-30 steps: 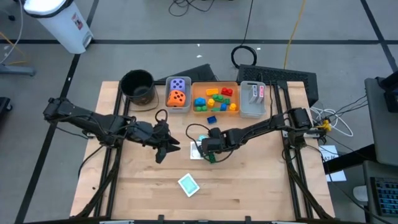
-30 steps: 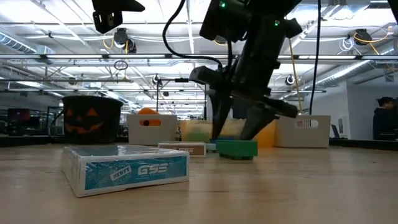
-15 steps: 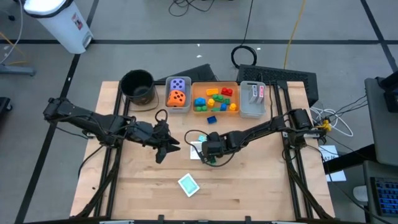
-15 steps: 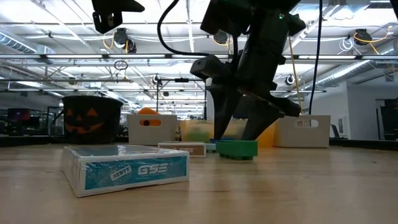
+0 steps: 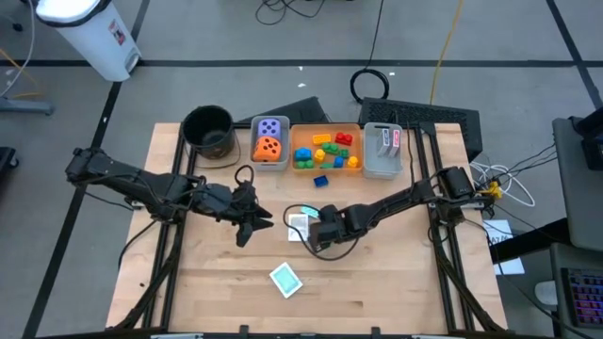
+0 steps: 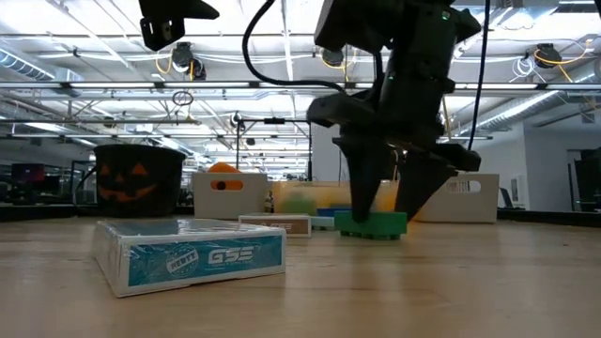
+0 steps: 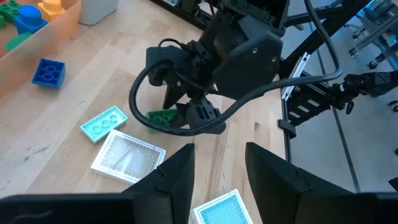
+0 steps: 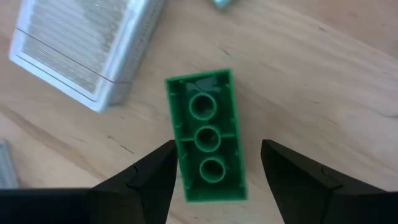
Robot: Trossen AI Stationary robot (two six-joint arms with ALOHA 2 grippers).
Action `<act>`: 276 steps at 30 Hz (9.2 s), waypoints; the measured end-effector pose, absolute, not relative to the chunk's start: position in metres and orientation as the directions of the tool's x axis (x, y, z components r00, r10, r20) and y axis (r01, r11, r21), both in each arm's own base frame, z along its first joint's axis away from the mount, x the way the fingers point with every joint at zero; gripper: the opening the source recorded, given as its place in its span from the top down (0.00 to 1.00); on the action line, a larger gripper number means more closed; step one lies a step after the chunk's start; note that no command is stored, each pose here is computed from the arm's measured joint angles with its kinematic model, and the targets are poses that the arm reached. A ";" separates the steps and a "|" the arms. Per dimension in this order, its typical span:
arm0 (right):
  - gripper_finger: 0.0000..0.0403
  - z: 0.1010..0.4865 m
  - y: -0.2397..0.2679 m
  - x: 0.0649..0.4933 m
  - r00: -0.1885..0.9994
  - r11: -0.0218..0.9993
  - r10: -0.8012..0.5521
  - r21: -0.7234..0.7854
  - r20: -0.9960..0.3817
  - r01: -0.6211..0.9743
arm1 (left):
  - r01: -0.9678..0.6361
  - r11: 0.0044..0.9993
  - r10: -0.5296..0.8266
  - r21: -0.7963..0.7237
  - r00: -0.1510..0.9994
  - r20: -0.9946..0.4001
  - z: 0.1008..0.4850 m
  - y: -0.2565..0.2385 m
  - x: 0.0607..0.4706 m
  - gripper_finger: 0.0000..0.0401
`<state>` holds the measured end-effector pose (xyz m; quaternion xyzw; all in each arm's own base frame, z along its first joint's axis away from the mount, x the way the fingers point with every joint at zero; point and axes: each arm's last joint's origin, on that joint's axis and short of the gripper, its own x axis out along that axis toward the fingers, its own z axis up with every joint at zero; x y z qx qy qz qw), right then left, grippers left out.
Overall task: Pick & Place Toys
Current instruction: Put the dark green game piece into the orange bin
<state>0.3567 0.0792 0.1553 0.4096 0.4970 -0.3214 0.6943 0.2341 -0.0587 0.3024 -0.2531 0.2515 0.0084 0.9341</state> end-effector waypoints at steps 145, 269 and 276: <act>0.33 0.369 -0.081 0.342 0.954 0.695 0.259 0.656 0.153 -0.294 | 0.032 0.871 -0.192 -0.491 0.941 -0.278 0.376 0.001 0.245 0.73; 0.69 0.371 -0.040 0.321 0.705 0.738 -0.674 -0.235 -0.220 0.633 | 0.065 0.721 -0.098 -0.689 0.995 -0.009 0.370 0.133 0.271 0.32; 0.69 0.344 -0.104 0.308 0.683 0.800 -0.553 -0.076 -0.478 0.595 | 0.179 0.715 -0.178 -0.676 0.981 0.071 0.380 0.137 0.267 0.32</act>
